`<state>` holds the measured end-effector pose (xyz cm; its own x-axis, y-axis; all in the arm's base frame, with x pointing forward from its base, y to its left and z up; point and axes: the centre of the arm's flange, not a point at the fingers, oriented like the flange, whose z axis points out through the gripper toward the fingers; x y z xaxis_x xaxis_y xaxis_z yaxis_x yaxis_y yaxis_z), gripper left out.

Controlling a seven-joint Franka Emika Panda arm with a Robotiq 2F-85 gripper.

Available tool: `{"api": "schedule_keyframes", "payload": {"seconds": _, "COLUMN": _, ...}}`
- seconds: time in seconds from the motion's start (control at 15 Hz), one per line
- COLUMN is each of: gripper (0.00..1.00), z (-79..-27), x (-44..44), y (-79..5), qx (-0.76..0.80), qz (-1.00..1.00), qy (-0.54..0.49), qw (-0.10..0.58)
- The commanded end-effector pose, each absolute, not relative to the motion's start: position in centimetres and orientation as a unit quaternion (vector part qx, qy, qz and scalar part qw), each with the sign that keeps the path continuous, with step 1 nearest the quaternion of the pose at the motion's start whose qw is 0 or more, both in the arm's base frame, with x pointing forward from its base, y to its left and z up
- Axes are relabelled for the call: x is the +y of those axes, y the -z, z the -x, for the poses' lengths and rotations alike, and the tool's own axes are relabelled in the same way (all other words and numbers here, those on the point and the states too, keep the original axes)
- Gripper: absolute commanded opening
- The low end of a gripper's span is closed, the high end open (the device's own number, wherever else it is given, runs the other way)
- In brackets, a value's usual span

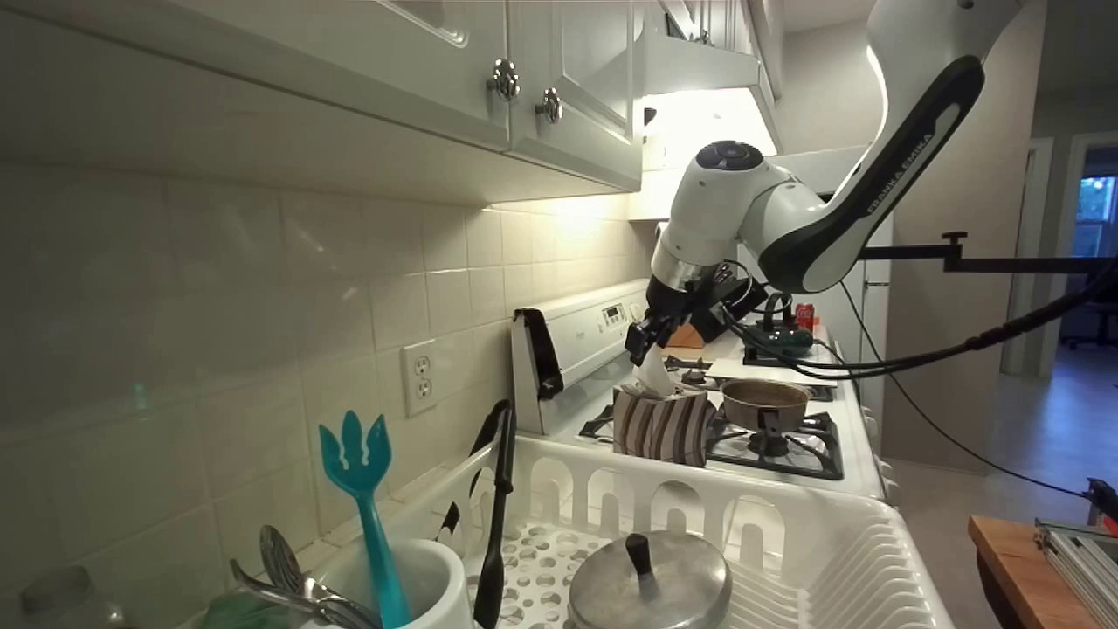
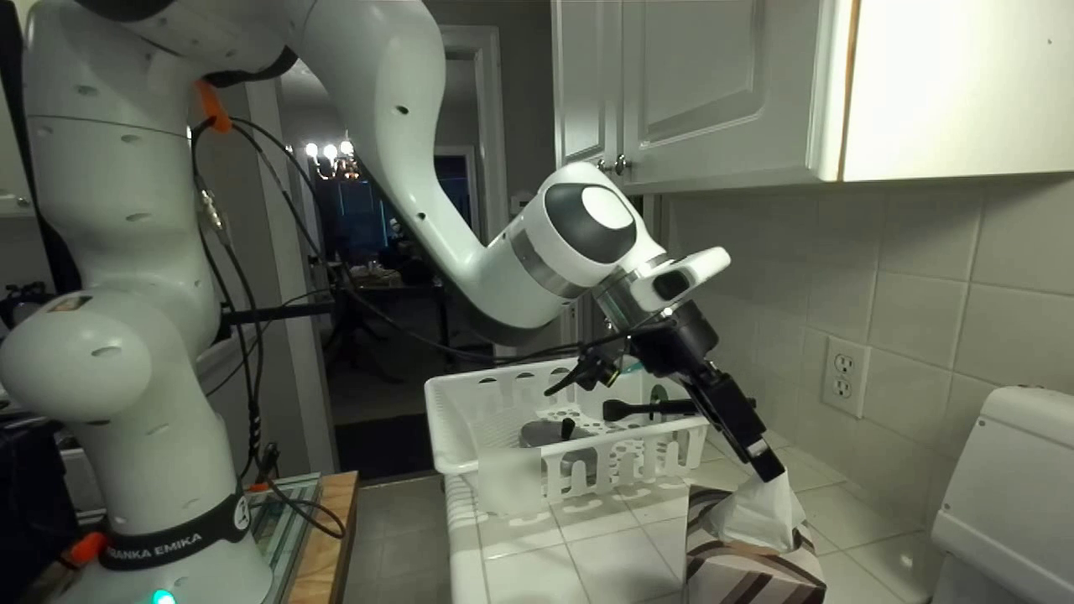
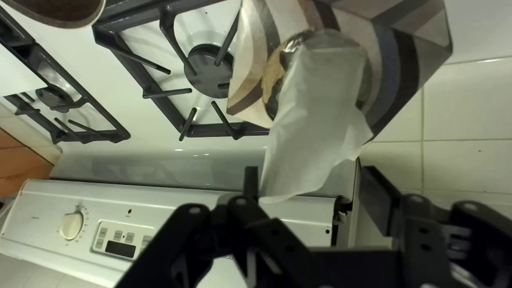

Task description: Move the box forward then remove the tissue from the box

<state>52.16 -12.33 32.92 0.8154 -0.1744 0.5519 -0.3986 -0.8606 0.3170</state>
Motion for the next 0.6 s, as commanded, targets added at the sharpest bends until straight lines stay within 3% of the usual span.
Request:
{"api": "schedule_keyframes", "payload": {"seconds": 0.0, "gripper": 0.36, "z": -51.6, "x": -11.8, "y": -31.8, "qx": -0.161, "qz": -0.919, "qy": -0.269, "qw": 0.240}}
{"api": "schedule_keyframes", "payload": {"seconds": 0.33, "gripper": 0.02, "z": -51.4, "x": -12.0, "y": -31.7, "qx": -0.161, "qz": -0.921, "qy": -0.260, "qw": 0.239}}
{"api": "schedule_keyframes", "payload": {"seconds": 0.53, "gripper": 0.00, "z": -51.1, "x": -12.0, "y": -32.8, "qx": -0.158, "qz": -0.933, "qy": -0.252, "qw": 0.203}}
